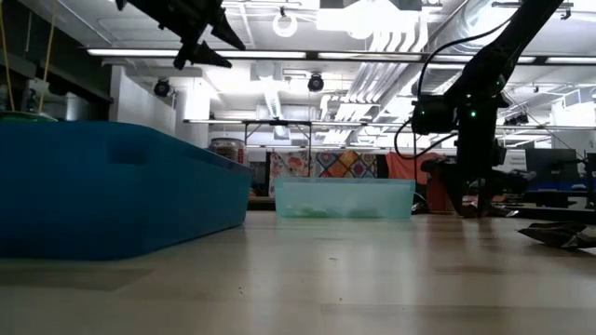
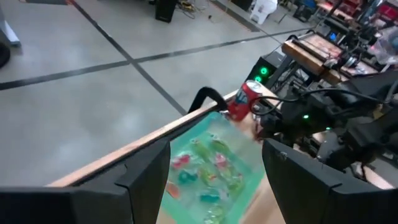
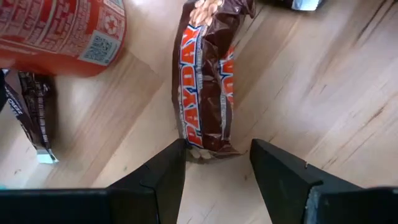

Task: Organize candy in baskets
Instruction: Put the brown chocolate into the blue bin

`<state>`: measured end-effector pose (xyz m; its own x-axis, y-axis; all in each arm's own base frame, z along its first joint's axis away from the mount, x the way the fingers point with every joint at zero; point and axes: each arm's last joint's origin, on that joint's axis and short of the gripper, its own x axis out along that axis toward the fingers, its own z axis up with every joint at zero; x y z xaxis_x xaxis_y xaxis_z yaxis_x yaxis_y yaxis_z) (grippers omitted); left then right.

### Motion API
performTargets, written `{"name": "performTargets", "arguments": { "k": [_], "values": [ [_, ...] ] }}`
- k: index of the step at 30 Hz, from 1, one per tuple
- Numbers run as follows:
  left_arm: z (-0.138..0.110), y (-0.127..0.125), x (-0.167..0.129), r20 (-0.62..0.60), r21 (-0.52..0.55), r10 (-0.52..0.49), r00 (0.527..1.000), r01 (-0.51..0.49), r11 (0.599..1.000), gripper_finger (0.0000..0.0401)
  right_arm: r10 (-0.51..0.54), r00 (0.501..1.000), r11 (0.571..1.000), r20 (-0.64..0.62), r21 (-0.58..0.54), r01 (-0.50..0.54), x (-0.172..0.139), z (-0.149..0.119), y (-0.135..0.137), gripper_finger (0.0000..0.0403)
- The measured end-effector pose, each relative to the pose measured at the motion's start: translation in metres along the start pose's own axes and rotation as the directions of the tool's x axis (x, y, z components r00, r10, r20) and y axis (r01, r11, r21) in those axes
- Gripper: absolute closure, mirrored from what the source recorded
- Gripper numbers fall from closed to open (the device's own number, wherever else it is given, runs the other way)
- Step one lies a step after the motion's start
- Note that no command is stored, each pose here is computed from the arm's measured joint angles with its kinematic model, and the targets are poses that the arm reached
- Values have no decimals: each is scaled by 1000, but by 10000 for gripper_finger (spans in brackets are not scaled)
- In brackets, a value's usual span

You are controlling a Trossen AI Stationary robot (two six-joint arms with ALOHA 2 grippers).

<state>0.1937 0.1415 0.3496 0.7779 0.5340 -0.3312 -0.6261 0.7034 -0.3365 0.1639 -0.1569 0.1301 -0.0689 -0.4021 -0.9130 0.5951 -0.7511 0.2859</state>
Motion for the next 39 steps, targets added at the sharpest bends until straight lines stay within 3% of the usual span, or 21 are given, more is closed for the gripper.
{"name": "performTargets", "arguments": {
  "k": [5, 8, 11, 14, 17, 21, 24, 26, 31, 34, 36, 39],
  "values": [
    [16, 16, 2, 26, 63, 14, 1000, -16, 998, 158, -1, 999, 1000, 44, -12, 2, -1, 2, 1, 242],
    [30, 22, -1, 73, 118, 42, 996, -50, 992, 158, -17, 998, 999, 61, -37, 19, -1, 2, -1, 293],
    [48, 27, -9, 152, 162, 39, 988, -63, 985, 158, -10, 998, 993, 57, -120, 17, -5, 1, -2, 374],
    [59, 31, -15, 192, 203, 8, 981, -48, 978, 158, 32, 998, 979, 46, -203, -22, -14, -2, -2, 384],
    [64, 36, -17, 218, 231, -14, 976, -37, 972, 158, 108, 994, 944, 2, -314, -102, -31, -10, -3, 394],
    [65, 42, -15, 212, 258, -47, 976, -9, 966, 158, 246, 964, 859, -98, -439, -264, -62, -30, -10, 397],
    [59, 45, -7, 207, 238, -130, 970, 79, 968, 158, 380, 900, 737, -211, -519, -433, -85, -50, -14, 400],
    [57, 45, -2, 214, 181, -223, 951, 186, 966, 158, 480, 817, 605, -320, -554, -572, -102, -68, -15, 400],
    [46, 29, 9, 213, 60, -450, 867, 448, 892, 158, 671, 479, 196, -567, -487, -851, -147, -113, -18, 401],
    [34, 9, 12, 193, 40, -534, 823, 537, 843, 158, 691, 307, 5, -654, -421, -907, -164, -138, -25, 401],
    [26, -7, 11, 169, 35, -581, 796, 584, 811, 158, 655, 276, -83, -703, -431, -899, -171, -156, -28, 401],
    [13, -37, 10, 148, 20, -620, 770, 625, 781, 158, 577, 273, -210, -770, -463, -861, -179, -189, -31, 401]
  ]
}}
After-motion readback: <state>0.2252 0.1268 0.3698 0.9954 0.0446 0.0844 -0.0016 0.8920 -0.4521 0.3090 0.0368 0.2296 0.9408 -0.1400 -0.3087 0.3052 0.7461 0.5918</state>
